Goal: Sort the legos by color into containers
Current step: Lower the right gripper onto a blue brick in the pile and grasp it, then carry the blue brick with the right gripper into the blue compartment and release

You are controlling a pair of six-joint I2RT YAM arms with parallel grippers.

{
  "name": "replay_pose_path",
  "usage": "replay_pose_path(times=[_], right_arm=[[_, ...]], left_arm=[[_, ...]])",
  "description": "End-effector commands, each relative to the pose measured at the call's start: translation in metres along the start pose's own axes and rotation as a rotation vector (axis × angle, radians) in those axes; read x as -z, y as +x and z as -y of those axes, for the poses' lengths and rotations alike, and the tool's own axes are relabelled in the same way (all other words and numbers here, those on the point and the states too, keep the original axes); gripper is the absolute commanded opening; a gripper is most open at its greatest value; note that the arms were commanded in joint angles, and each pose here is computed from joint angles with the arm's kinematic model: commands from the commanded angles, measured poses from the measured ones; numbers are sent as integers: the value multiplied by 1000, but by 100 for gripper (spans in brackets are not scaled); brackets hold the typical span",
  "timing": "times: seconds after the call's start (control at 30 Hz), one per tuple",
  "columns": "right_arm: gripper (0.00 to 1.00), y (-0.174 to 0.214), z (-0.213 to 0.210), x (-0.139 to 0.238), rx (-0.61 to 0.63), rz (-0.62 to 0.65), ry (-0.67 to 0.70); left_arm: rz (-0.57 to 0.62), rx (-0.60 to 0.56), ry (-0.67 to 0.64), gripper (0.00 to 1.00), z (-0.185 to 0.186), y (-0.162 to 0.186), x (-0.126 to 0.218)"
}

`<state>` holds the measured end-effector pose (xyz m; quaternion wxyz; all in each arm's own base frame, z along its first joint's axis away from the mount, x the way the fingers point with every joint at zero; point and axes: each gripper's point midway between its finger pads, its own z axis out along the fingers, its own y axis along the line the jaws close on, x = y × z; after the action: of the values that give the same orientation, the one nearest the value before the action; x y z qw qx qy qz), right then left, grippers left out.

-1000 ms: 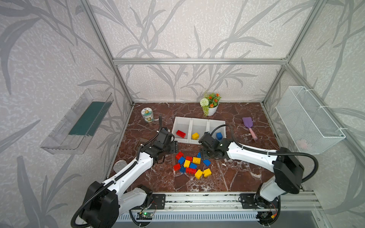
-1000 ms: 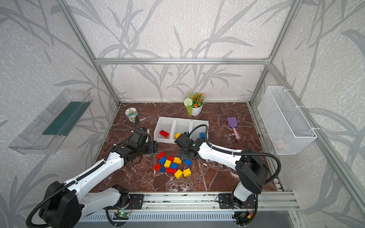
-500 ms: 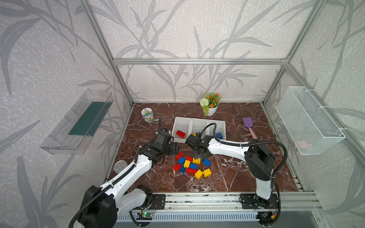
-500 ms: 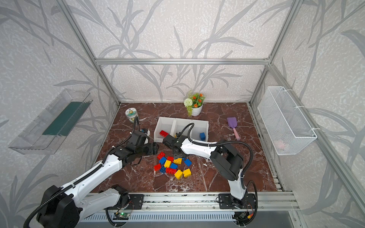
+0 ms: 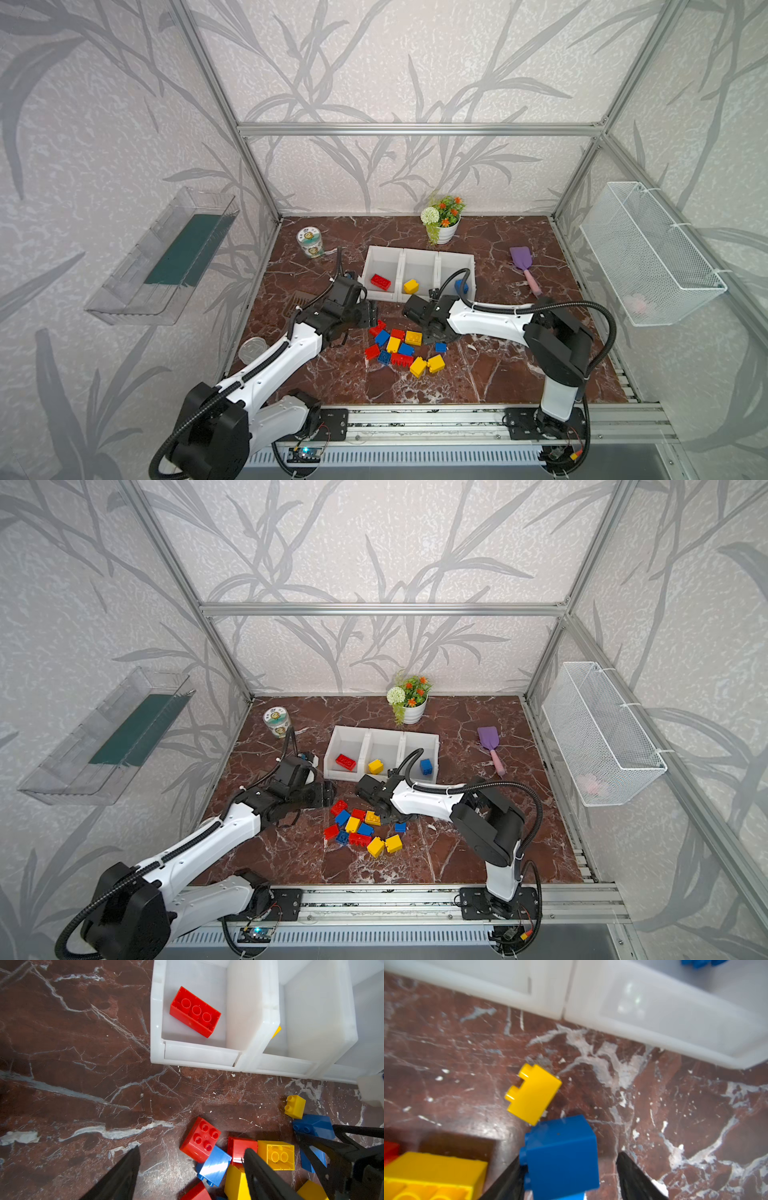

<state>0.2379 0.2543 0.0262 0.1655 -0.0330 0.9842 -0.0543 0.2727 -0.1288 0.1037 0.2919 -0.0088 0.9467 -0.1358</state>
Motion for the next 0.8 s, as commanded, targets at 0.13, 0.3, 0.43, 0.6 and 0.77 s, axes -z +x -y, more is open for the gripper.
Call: replay_pose_path(times=[0.13,0.3,0.43,0.6,0.77], right_arm=[[53,-11,-10,8,-40,57,-69],[42,-13,-8,5,-37,52,-63],[40,-14,-7,10,-38,61,-77],[39,-18,0,35,-11,103,-72],[38,-45,18,86,-8,254,-84]], left_arm=[[5,-3,5,81,-1,2,0],[6,-4,8,81,-1,2,0],[5,-2,11,81,0,2,0],[-1,3,16,81,1,3,0],[-3,9,15,81,0,4,0]])
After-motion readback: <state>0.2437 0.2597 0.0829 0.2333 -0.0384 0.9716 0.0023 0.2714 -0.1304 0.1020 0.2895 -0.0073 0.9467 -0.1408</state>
